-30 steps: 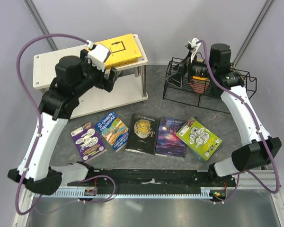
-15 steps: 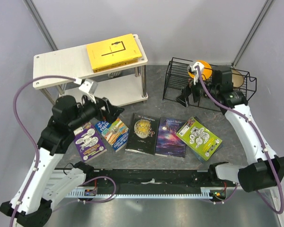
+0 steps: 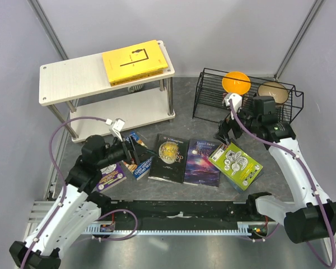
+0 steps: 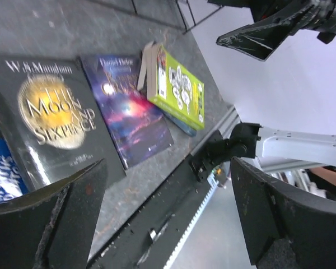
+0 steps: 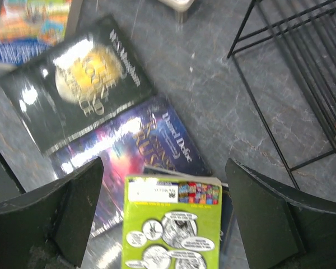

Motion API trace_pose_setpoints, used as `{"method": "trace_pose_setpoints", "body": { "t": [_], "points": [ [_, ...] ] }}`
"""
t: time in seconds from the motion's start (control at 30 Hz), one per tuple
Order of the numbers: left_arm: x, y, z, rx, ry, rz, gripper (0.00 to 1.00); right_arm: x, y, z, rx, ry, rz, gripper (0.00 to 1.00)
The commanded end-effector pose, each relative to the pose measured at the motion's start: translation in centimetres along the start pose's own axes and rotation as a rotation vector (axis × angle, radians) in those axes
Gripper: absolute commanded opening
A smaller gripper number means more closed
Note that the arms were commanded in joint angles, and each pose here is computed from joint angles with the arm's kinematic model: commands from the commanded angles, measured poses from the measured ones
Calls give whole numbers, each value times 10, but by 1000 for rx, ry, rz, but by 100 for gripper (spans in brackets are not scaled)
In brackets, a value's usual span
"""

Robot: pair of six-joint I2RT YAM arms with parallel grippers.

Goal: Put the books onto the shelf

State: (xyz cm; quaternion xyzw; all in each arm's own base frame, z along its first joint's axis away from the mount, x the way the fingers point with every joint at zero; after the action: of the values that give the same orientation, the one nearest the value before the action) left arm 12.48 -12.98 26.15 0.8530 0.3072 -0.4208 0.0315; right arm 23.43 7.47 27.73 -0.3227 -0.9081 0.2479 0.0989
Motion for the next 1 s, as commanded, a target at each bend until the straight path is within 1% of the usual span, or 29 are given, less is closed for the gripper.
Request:
{"method": "trace_pose_setpoints", "body": {
  "t": [0.0, 0.07, 0.13, 0.17, 0.2, 0.23, 0.3, 0.37, 0.4, 0.43, 0.47, 0.5, 0.53, 0.57, 0.63, 0.7, 0.77, 0.8, 0.87, 0.9, 0.97],
  "points": [
    [0, 11, 12, 88, -122, 78, 93, 8, 0, 33, 105, -158, -103, 98],
    [0, 17, 22, 126, -123, 75, 91, 10, -2, 45, 159, -198, -125, 98],
    [1, 27, 35, 175, -127, 54, 90, 8, -4, 57, 231, -193, -93, 98],
    [0, 32, 39, 190, -130, 51, 90, 7, -4, 60, 259, -196, -93, 98],
    [-1, 36, 42, 197, -127, 57, 90, 5, -3, 67, 315, -201, -109, 98],
    [-1, 46, 53, 238, -131, 35, 90, 3, -2, 70, 339, -192, -109, 98],
    [-9, 56, 56, 246, -118, 48, 90, -2, 6, 80, 412, -132, -105, 98],
    [-13, 72, 71, 305, -123, 26, 90, -9, 9, 89, 487, -99, -100, 98],
    [-22, 80, 69, 296, -113, 54, 90, -11, 8, 94, 511, -105, -107, 98],
    [-29, 87, 72, 291, -110, 68, 90, -14, 7, 96, 524, -105, -105, 98],
    [-26, 99, 79, 314, -121, 37, 90, -21, 5, 103, 538, -85, -96, 98],
    [-30, 106, 80, 308, -128, 42, 90, -24, 3, 106, 544, -79, -92, 98],
    [-39, 114, 78, 281, -138, 92, 90, -29, 2, 109, 549, -82, -92, 98],
    [-34, 126, 86, 297, -156, 69, 90, -35, 0, 116, 562, -52, -86, 98],
    [-42, 141, 84, 261, -168, 101, 90, -42, -3, 124, 569, -31, -96, 98],
    [-42, 160, 87, 245, -182, 83, 90, -44, -2, 134, 572, 15, -142, 97],
    [-46, 173, 87, 220, -192, 88, 91, -44, 2, 140, 555, 43, -197, 93],
    [-43, 185, 92, 222, -206, 65, 91, -42, 3, 142, 554, 58, -223, 89],
    [-46, 199, 92, 185, -247, 62, 91, -41, 9, 143, 536, 83, -267, 83],
    [-38, 209, 100, 175, -264, 20, 91, -40, 9, 143, 528, 92, -282, 78],
    [-35, 221, 102, 157, -312, -1, 91, -40, 12, 142, 518, 110, -297, 74]
  ]
}}
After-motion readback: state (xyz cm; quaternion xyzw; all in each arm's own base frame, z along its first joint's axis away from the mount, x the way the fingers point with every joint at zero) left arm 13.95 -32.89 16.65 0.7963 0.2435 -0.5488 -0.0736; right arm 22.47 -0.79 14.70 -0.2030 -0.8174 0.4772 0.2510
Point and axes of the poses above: each gripper's point midway between its finger pads, its own y axis out along the fingers, its own x axis along the line the jaws close on, z = x × y, the point moved 9 cm from there along -y, back along the fingers, and after that the axes turned 2 degrees about -y, right-handed, at the moved point
